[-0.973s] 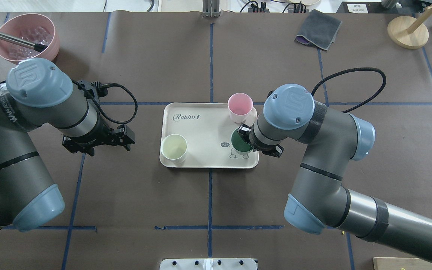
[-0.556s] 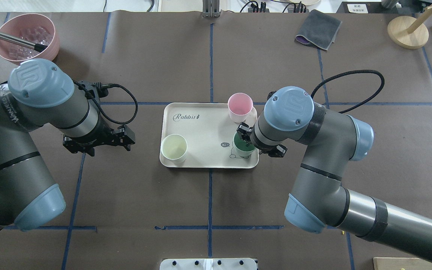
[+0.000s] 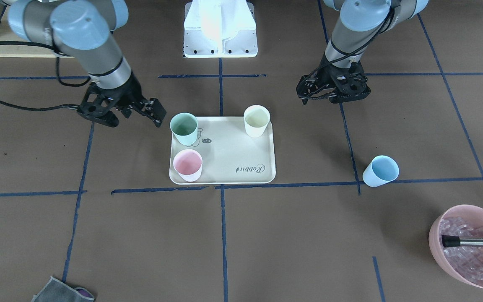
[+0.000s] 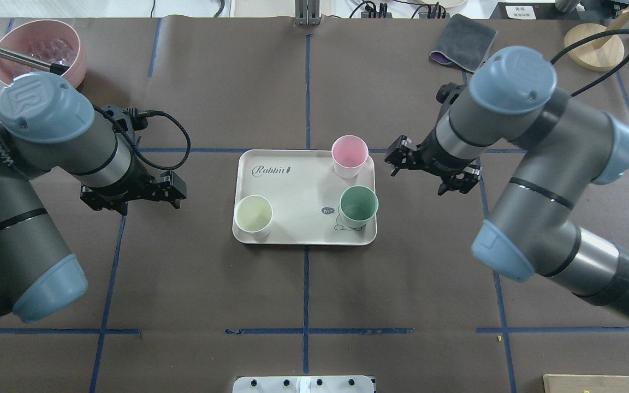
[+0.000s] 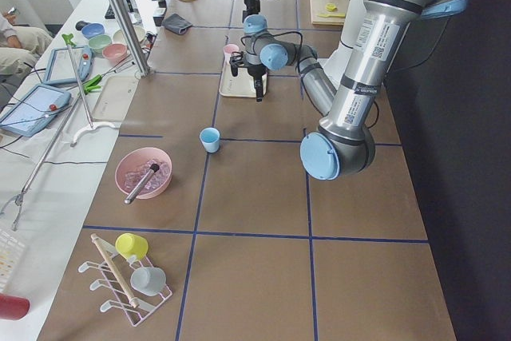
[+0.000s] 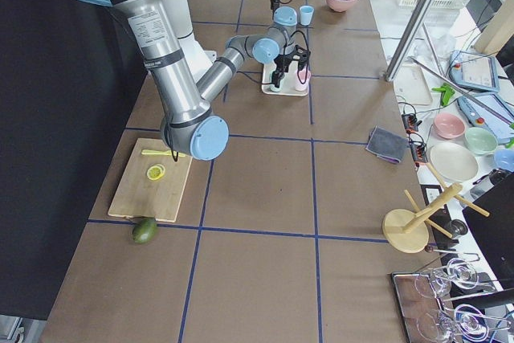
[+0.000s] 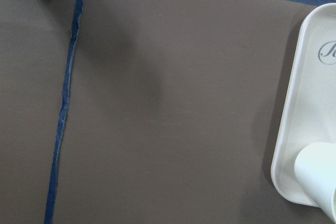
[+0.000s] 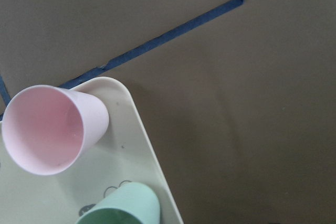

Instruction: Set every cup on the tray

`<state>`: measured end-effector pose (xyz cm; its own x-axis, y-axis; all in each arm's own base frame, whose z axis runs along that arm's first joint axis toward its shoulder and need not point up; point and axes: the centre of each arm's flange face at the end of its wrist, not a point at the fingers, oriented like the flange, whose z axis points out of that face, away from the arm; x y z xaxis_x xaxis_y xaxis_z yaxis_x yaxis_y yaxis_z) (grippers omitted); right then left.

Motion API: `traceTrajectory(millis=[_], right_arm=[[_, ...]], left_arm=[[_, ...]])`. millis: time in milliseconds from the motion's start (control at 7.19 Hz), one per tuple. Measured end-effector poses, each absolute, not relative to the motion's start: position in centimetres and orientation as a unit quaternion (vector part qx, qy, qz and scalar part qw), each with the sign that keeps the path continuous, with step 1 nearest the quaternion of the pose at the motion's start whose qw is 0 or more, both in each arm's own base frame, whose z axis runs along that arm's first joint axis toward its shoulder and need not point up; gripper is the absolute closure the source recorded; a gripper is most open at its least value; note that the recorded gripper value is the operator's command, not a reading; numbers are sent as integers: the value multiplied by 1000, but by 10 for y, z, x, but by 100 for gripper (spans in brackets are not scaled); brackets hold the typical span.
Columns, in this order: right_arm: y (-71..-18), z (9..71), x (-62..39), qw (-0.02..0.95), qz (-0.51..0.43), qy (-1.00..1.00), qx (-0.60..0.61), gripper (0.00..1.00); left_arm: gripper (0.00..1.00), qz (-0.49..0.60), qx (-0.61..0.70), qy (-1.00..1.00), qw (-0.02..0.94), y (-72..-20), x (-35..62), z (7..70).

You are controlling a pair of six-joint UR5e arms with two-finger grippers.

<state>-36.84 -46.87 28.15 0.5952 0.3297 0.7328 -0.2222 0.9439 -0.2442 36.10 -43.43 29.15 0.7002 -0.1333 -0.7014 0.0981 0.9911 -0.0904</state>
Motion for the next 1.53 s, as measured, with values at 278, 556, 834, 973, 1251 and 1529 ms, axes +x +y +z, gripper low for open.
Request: traceTrajectory(millis=[278,556,834,973,1251,1529], right_arm=[[-487,346,-276,906,79,-415,-38,0],[-488,414,-197,916,8,-401,-11,0],[-483,443,-167,920,-18,-391,-1,0],[-482,447,-164,921,-21,-389,1,0],[-481,448,-162,921,-22,-389,1,0],[-480,447,-161,921,-21,-389,2,0]], left_arm=[[0,-35,-6,367,930,-481,293,339],[0,-18,0,363,931,-521,254,393],[0,-35,14,377,926,-547,253,434],[1,-48,15,380,924,-555,252,448],[5,-76,16,382,921,-574,245,474],[5,-111,16,396,911,-585,250,486]])
